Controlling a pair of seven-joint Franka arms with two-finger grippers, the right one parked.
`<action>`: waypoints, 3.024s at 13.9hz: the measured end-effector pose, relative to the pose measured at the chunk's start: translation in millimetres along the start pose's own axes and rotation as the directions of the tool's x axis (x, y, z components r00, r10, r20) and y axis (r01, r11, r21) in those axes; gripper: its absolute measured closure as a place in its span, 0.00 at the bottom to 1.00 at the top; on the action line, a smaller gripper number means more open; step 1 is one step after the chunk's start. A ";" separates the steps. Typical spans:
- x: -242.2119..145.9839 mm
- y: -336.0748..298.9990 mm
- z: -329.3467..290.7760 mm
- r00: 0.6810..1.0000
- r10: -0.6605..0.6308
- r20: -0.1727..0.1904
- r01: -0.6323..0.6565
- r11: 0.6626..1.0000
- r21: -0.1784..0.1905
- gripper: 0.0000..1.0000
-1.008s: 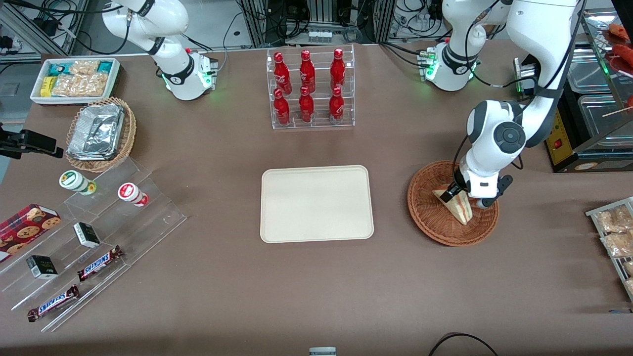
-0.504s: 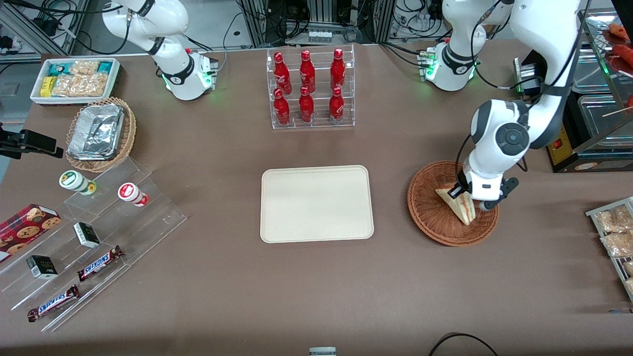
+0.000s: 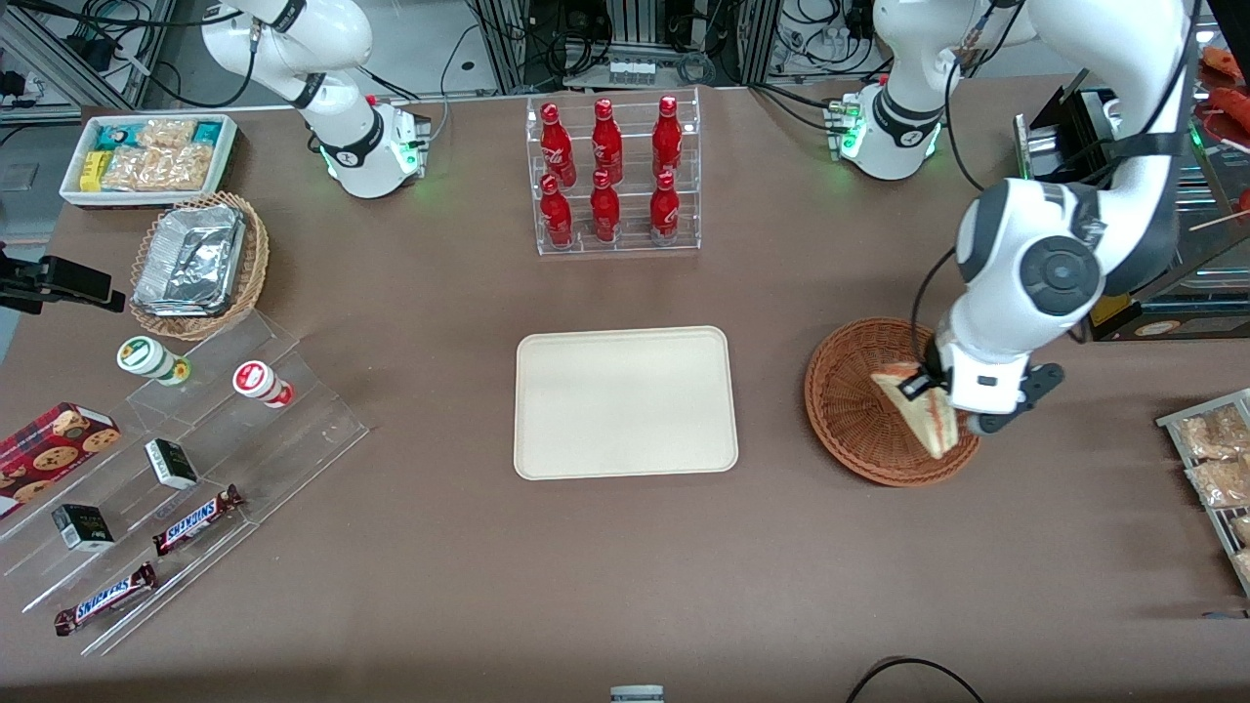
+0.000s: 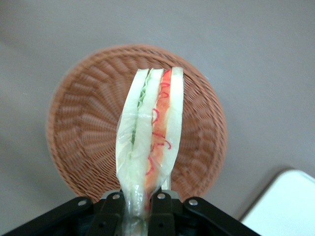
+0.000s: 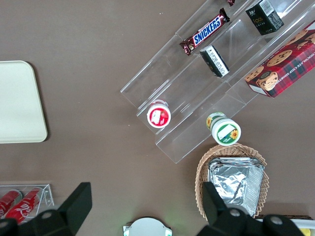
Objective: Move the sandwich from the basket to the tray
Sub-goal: 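Close the left gripper on the sandwich and lift it, then carry the sandwich with the left gripper over the cream tray, then lower the sandwich onto the tray and open the left gripper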
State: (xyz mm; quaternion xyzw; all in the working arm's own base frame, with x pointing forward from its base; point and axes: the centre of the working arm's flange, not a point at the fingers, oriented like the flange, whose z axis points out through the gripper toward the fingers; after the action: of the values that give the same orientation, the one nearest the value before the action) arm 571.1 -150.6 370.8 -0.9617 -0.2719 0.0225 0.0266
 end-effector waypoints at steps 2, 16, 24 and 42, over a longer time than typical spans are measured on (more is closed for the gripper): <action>-26.4 34.5 9.2 0.997 0.072 0.020 -0.072 0.997 -0.006 0.84; -186.8 242.6 62.1 0.968 0.245 0.052 -0.241 0.968 -0.066 0.84; -231.1 291.4 91.2 0.971 0.234 0.046 -0.229 0.968 -0.106 0.84; -238.0 312.0 85.5 0.984 0.174 -0.045 -0.179 0.977 -0.118 0.07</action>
State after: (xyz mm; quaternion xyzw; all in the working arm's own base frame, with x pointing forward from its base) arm 526.3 -537.4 272.6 -0.9821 -0.1858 -0.0084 -0.0294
